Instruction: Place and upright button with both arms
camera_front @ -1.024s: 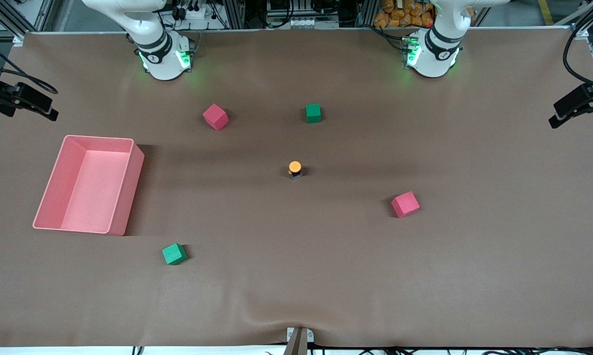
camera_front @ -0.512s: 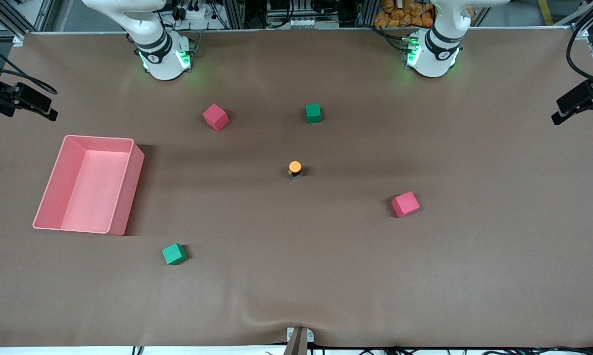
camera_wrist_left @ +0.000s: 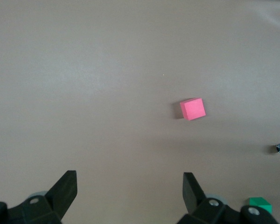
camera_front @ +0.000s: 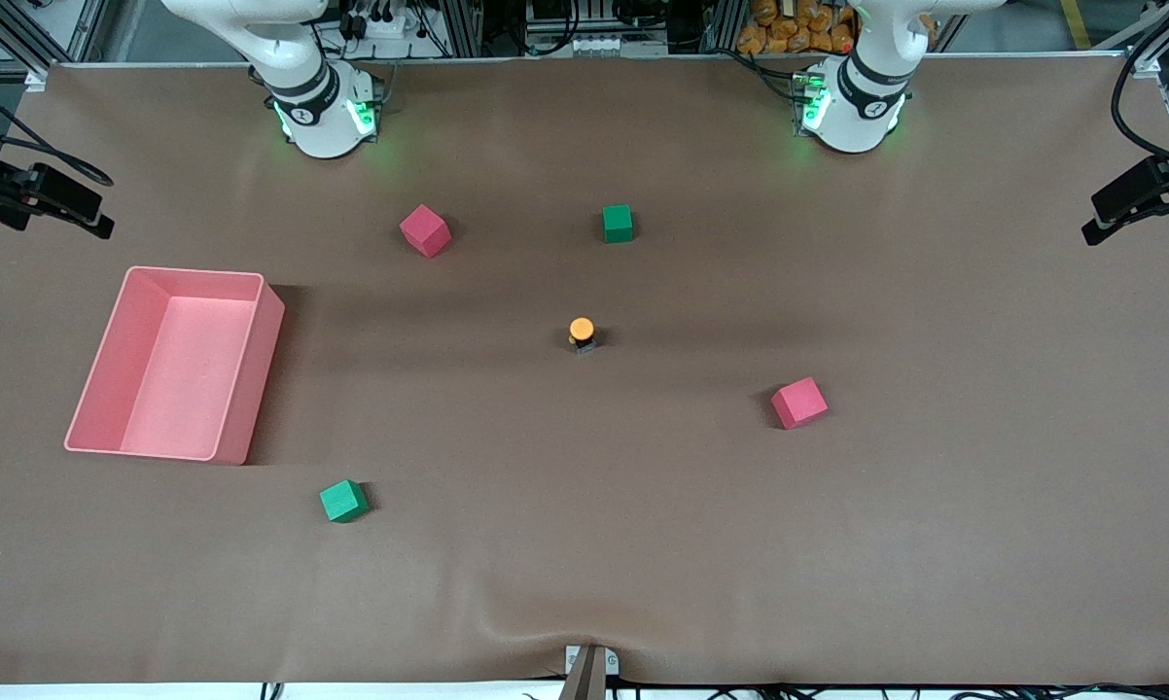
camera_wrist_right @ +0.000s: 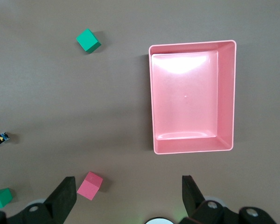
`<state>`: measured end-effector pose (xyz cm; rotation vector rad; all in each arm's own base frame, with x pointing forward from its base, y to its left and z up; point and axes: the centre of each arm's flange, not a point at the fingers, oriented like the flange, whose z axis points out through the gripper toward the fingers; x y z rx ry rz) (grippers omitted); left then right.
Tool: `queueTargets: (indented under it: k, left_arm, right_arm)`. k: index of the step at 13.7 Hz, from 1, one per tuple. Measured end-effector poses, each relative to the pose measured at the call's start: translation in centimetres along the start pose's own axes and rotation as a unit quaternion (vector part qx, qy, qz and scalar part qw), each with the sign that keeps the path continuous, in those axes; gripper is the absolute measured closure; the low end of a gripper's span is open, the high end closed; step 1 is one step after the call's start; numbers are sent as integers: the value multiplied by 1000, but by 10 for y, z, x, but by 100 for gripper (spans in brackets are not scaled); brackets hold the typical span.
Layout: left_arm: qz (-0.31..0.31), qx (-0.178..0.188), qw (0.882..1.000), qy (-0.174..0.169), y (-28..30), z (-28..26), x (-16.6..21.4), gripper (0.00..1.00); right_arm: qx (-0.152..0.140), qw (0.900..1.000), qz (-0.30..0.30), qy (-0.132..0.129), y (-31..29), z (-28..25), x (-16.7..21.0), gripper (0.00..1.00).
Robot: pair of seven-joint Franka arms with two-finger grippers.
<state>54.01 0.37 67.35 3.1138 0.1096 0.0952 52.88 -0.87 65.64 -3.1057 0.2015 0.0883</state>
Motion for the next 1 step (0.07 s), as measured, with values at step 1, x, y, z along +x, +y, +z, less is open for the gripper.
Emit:
queueTargets:
  k: [1]
  left_arm:
    - [0,0,1000,0,0,0,0,0]
  right_arm:
    - [0,1000,0,0,0,0,0,0]
